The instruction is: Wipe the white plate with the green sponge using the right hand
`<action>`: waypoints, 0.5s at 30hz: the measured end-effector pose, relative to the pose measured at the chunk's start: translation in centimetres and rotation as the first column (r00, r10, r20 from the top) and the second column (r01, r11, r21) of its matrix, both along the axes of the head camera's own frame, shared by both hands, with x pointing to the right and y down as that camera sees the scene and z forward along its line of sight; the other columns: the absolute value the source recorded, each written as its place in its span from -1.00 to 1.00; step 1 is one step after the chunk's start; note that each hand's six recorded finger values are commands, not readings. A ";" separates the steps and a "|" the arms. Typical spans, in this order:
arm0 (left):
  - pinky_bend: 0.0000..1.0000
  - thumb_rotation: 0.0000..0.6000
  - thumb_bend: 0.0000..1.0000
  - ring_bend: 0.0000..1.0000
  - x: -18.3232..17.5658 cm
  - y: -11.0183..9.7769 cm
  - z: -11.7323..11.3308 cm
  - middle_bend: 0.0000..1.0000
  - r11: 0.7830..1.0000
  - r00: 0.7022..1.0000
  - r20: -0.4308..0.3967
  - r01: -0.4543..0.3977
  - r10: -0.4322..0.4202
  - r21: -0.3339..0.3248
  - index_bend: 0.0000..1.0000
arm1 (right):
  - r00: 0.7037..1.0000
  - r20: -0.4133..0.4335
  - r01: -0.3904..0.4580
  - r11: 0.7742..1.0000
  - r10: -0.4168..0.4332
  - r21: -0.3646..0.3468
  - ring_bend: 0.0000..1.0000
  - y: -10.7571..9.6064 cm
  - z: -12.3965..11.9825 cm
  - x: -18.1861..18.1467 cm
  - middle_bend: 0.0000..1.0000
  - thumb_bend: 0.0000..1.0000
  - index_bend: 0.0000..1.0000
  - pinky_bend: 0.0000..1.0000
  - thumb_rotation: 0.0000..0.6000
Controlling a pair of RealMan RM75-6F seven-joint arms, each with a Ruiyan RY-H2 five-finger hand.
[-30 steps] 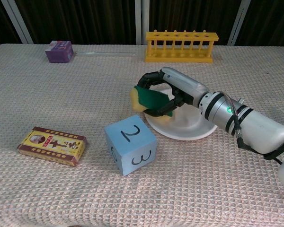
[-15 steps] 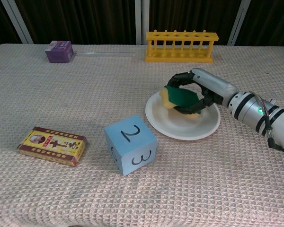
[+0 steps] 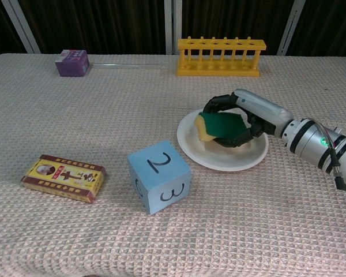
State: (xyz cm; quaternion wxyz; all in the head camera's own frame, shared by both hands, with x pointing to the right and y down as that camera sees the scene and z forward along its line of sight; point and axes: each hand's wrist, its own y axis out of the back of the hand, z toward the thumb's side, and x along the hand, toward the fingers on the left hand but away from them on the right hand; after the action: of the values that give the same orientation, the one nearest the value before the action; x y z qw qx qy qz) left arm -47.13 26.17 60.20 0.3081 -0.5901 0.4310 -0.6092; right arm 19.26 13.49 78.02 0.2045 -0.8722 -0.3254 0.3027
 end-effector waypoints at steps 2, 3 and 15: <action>-0.57 1.00 -1.00 -0.83 -0.1 0.0 0.0 -0.83 1.000 1.000 0.001 0.001 -0.001 0.001 -0.69 | 1.000 0.011 0.008 1.000 -0.008 -0.003 -0.54 0.2 0.0 -0.6 -0.14 -0.36 0.07 -0.84 1.00; -0.57 1.00 -1.00 -0.83 -0.1 0.0 -0.1 -0.83 1.000 1.000 0.001 0.003 -0.003 0.002 -0.69 | 1.000 0.017 0.010 1.000 -0.010 -0.005 -0.54 0.2 -0.1 -1.0 -0.14 -0.36 0.07 -0.84 1.00; -0.57 1.00 -1.00 -0.83 -0.4 0.4 -0.2 -0.84 1.000 1.000 0.003 0.010 -0.010 -0.001 -0.69 | 0.998 0.044 0.041 0.999 -0.042 0.020 -0.54 -1.2 -0.2 -5.3 -0.14 -0.36 0.07 -0.84 1.00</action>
State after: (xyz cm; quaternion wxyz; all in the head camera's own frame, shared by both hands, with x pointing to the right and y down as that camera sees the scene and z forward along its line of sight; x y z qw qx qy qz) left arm -47.49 26.55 60.02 0.3052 -0.5870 0.4333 -0.6120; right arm 14.00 12.30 77.82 0.2116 -0.8832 -0.3145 0.2760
